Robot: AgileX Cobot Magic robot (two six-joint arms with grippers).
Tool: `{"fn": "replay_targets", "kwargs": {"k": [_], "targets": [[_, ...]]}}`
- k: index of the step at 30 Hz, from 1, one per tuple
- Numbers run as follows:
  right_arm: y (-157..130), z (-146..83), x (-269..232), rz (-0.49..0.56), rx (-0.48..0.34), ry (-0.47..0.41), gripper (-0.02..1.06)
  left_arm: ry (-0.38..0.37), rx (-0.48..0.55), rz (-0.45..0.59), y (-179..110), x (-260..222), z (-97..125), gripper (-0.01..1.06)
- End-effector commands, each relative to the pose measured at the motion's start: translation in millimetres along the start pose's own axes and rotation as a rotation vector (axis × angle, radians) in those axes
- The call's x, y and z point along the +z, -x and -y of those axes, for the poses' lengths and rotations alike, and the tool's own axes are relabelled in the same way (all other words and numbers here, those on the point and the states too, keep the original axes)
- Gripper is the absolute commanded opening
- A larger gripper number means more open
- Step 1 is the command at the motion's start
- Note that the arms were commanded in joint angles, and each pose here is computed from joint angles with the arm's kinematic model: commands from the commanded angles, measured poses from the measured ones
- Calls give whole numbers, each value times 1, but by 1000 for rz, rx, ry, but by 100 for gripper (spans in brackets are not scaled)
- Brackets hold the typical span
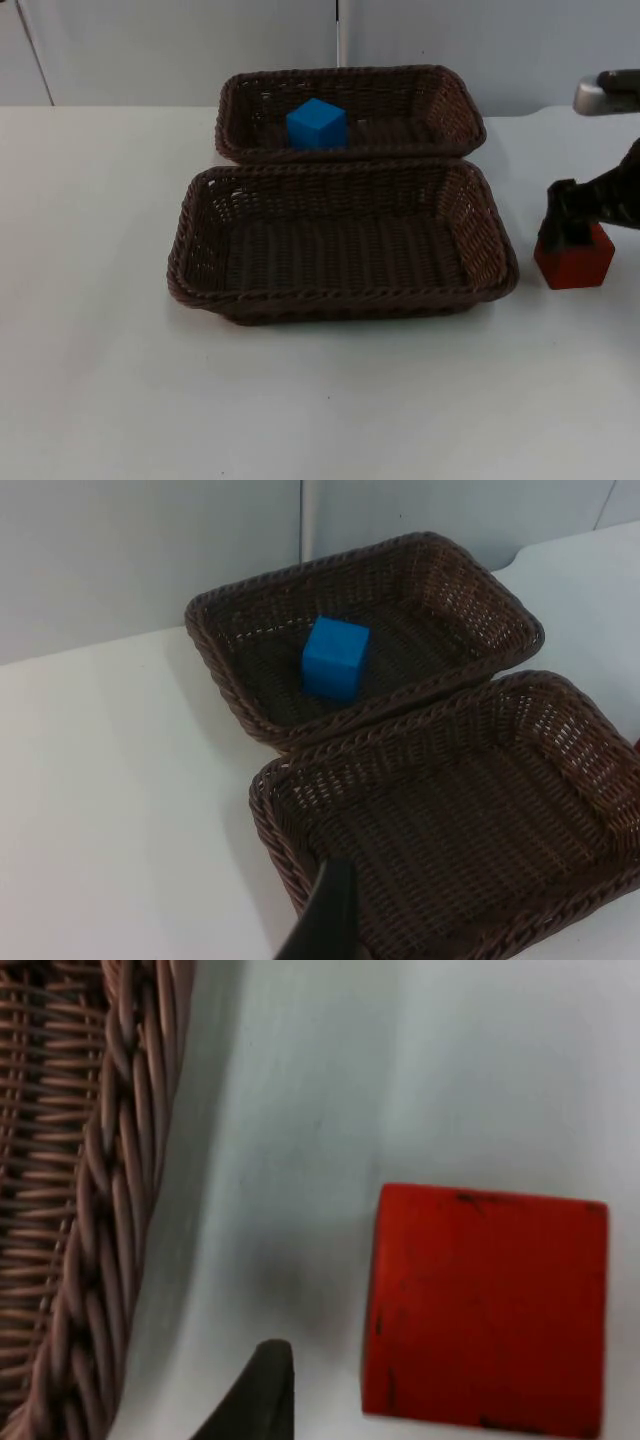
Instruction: Pick up one cube with the left hand and place it into the upper basket. Pick up one cube with the right hand and place it into the lower basket.
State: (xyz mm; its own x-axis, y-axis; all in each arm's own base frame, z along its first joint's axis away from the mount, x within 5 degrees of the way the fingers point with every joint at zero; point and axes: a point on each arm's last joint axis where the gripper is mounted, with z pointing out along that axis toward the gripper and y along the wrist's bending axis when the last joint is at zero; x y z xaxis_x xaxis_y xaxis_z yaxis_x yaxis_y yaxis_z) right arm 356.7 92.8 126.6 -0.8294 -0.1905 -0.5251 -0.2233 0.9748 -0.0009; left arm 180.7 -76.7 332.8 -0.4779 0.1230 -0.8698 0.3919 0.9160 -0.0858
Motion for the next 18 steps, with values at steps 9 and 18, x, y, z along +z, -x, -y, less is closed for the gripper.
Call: {"fn": "replay_targets", "kwargs": {"k": [9,18], "targets": [[-4,-4,23,41,-8,15,105,-1,-3,7,-1,-1,0,80],[-10,-4,32,15,-8,15,105,-1,-3,7,-1,-1,0,80]]}}
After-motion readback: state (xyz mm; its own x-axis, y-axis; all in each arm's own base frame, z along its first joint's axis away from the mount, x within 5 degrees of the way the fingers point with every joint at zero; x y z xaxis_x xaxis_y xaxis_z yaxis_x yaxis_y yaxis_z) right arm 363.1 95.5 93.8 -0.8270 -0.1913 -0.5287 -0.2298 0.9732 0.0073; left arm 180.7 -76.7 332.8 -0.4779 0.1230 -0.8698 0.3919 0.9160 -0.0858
